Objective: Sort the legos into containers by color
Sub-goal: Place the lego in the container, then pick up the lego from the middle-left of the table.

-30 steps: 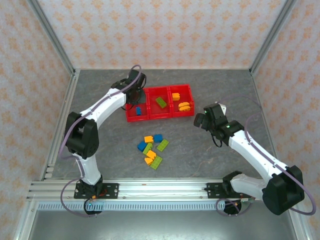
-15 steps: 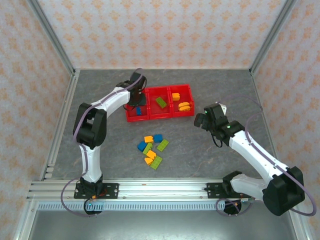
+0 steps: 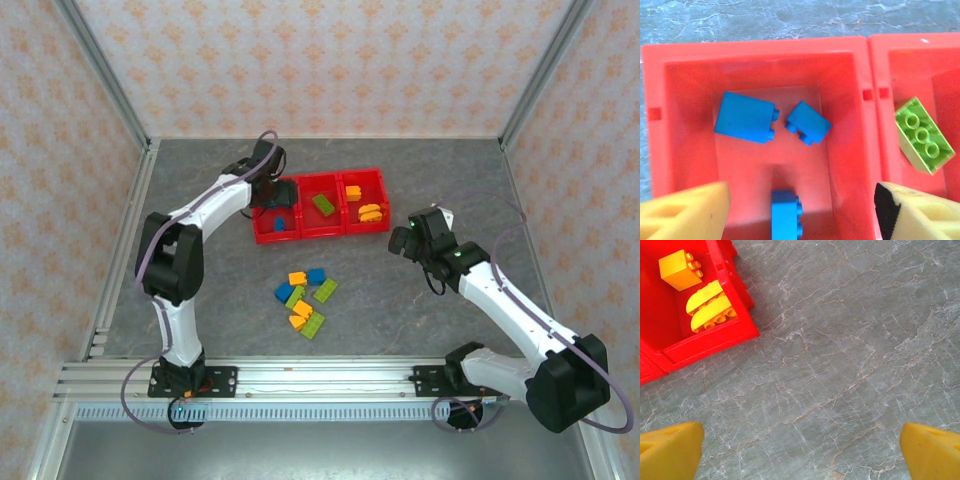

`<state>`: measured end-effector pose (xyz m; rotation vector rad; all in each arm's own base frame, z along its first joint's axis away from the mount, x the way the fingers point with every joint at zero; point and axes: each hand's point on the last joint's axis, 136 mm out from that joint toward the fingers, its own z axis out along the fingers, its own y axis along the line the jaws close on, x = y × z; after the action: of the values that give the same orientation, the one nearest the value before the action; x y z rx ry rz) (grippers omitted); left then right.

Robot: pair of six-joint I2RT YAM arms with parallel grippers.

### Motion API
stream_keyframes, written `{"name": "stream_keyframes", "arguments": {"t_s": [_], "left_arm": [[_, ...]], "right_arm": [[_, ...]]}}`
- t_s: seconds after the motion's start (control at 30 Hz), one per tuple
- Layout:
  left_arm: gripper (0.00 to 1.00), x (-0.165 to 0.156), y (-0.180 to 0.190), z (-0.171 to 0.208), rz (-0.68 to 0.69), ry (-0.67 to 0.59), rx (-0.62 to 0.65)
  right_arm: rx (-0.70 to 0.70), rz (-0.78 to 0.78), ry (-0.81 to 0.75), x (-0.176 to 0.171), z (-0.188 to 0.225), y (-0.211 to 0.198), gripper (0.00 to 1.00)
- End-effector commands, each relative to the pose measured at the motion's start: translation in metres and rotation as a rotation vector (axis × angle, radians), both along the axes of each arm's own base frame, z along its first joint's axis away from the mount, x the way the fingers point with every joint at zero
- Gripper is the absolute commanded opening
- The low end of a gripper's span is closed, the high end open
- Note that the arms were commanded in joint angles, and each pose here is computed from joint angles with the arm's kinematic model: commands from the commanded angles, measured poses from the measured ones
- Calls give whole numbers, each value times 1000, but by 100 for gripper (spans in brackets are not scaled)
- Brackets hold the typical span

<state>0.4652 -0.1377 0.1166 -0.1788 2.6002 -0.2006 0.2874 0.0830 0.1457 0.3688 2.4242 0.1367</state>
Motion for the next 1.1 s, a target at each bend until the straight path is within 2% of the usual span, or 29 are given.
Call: {"name": "stream_keyframes", "arguments": {"t_s": [0.0,0.13,0.27,0.53,0.8,0.9,1.07], "left_arm": [[81,-13,-3,33,-23,-67,-49],[87,-35,-5,39,-37,-56,-78],[99,-61,-13,37,-56,-30,-76],[99,-110,-58,-6,-142,80,-44],[92,-134,-100,-17,-307,107,-28],[91,-142,-110,-20,-421,135,26],[90,-156,-112,-34,-584,225,259]], "right_arm": [[17,-22,-31,-2,9,-4,100],[44,-26,-43,-3,9,-2,100],[70,-31,-45,-4,7,0,100],[121,-67,-50,-3,0,3,100],[115,-72,-43,-8,-4,0,100],[115,-84,-50,-9,-3,-3,100],[122,-106,-61,-11,-3,-6,100]]}}
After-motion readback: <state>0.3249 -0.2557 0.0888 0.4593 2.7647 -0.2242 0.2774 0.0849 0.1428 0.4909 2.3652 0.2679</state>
